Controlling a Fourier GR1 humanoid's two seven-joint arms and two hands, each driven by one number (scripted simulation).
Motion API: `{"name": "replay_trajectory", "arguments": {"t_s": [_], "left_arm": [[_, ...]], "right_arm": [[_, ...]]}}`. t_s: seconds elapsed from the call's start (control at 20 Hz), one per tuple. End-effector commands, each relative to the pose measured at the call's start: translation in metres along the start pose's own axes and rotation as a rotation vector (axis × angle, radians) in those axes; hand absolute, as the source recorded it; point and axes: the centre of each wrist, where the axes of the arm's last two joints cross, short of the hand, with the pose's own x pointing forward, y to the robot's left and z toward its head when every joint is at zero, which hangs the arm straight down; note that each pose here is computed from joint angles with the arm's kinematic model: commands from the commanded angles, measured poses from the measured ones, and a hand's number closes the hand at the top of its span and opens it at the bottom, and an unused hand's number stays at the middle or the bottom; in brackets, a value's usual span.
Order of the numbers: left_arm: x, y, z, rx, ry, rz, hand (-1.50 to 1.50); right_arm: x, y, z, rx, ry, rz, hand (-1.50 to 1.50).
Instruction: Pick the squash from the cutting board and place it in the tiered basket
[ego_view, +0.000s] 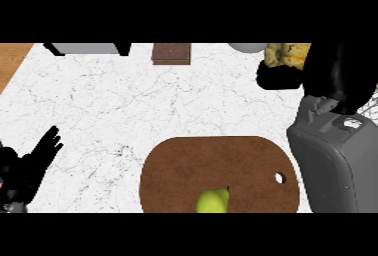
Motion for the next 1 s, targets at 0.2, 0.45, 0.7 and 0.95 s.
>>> {"name": "replay_trajectory", "arguments": {"t_s": [0.2,0.45,0.7,0.95], "left_arm": [[-0.011,0.014,0.001,0.0,-0.005,0.002,0.0],[0.001,0.004,-0.014,-0.012,-0.001,0.002,0.0],[-0.004,0.001,-0.008,-0.016,-0.006,-0.004,0.0],[0.004,0.006,-0.001,-0.012,-0.026,-0.007,0.0]], "right_arm": [[-0.048,-0.012,-0.083,-0.079,0.023,0.011,1.5],[-0.062,-0.012,-0.126,-0.093,0.018,-0.059,1.5],[-0.091,0.001,-0.156,-0.1,0.025,-0.248,1.5],[-0.119,-0.014,-0.191,-0.09,0.033,-0.256,1.5]]}}
